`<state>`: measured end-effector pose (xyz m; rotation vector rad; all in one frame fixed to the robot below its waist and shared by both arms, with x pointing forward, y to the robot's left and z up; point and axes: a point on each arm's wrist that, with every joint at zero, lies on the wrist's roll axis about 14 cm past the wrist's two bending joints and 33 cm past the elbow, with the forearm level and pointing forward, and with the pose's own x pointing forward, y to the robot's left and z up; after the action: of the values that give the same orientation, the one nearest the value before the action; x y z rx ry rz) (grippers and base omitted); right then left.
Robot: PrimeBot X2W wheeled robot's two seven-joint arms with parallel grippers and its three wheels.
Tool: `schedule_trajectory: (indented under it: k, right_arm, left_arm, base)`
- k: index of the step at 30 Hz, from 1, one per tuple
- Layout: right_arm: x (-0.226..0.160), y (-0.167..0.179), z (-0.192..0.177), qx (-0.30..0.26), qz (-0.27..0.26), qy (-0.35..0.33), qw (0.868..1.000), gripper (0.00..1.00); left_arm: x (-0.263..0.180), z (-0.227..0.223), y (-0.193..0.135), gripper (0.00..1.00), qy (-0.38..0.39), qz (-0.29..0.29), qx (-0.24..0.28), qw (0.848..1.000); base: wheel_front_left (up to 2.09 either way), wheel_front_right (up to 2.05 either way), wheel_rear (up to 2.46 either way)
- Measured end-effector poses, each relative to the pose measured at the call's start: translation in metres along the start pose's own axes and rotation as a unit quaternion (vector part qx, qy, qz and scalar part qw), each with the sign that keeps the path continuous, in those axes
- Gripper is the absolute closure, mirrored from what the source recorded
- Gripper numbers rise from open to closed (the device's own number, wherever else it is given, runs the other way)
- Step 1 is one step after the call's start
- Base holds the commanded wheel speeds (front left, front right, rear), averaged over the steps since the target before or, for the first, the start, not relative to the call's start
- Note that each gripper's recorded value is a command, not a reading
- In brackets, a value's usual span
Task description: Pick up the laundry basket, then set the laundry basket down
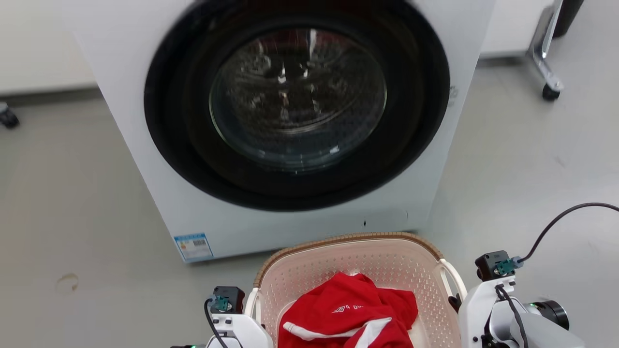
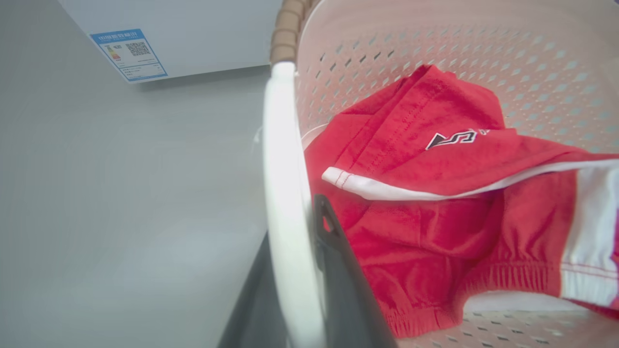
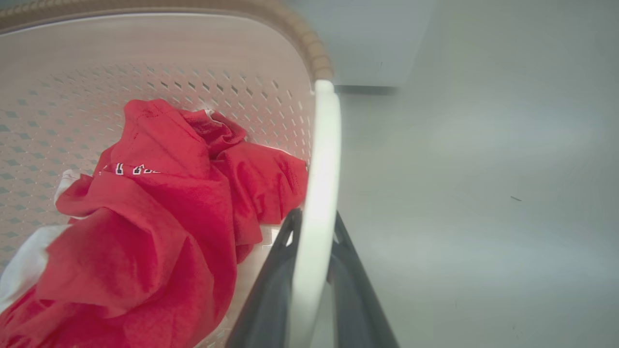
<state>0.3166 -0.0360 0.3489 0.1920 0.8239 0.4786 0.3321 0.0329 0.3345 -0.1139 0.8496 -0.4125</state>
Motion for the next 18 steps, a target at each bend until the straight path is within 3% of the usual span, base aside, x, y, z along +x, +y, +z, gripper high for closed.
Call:
schedule_trajectory:
  k: [18]
  right_arm:
    - [-0.022,0.018,0.018,-0.033,0.007,-0.036,0.999,1.0]
  left_arm:
    - [-0.027,0.013,-0.006,1.0,-0.02,0.008,0.024,0.999]
  base:
    - [0.0,0.0,0.0]
